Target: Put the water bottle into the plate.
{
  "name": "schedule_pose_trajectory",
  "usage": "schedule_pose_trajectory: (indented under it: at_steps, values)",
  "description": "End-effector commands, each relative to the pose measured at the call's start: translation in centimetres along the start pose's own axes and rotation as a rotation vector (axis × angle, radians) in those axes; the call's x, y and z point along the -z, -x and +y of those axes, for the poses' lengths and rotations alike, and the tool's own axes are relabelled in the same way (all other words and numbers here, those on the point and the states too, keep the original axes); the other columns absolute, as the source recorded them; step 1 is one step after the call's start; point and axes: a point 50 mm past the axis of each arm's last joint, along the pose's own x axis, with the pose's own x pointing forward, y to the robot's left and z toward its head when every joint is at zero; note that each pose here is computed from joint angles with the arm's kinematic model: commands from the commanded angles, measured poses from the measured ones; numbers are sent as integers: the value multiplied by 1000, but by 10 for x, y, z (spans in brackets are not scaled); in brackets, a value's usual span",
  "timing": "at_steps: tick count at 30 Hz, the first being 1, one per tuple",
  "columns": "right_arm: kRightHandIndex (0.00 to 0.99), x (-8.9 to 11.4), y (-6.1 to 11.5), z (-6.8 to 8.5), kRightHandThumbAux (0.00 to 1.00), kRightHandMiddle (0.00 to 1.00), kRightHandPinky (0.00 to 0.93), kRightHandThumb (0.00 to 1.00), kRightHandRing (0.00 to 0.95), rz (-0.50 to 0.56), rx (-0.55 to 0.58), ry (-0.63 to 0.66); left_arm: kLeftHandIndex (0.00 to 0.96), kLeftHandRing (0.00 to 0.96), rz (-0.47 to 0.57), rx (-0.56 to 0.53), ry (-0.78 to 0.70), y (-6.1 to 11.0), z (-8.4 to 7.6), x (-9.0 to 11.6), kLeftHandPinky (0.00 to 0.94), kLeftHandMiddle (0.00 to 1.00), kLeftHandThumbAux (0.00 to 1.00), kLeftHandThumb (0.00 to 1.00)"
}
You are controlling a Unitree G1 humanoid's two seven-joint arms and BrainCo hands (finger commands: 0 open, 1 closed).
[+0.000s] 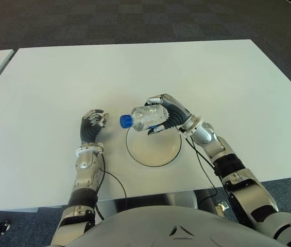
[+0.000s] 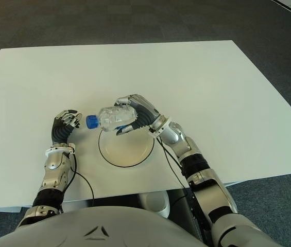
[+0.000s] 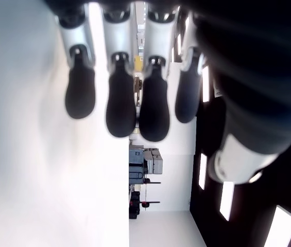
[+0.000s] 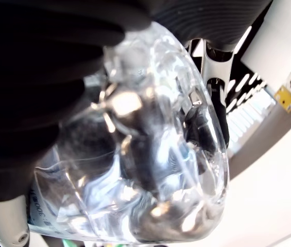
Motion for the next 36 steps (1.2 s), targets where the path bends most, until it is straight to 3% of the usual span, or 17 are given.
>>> schedule_pose_trajectory:
  at_steps: [1,6,17,28,36]
  values:
    - [435,-4,0,6,735,899,872,691,893,-1,-78,37,435,662,74,-11,4,7,1,12,641,681,713,708]
    - [436,-2,2,17,734,889,868,696,886,69,-187,72,435,663,75,-13,-1,6,1,12,647,682,713,708]
    - [436,5,1,22,731,882,865,701,879,239,-417,200,436,662,72,-20,-14,6,1,11,645,680,713,708]
    - [437,1,1,24,729,857,849,703,858,422,-437,256,436,663,68,-17,-24,6,1,10,644,680,713,709]
    - [430,-5,1,22,730,802,790,697,809,460,-448,318,436,660,72,-13,-16,6,1,10,643,679,713,708]
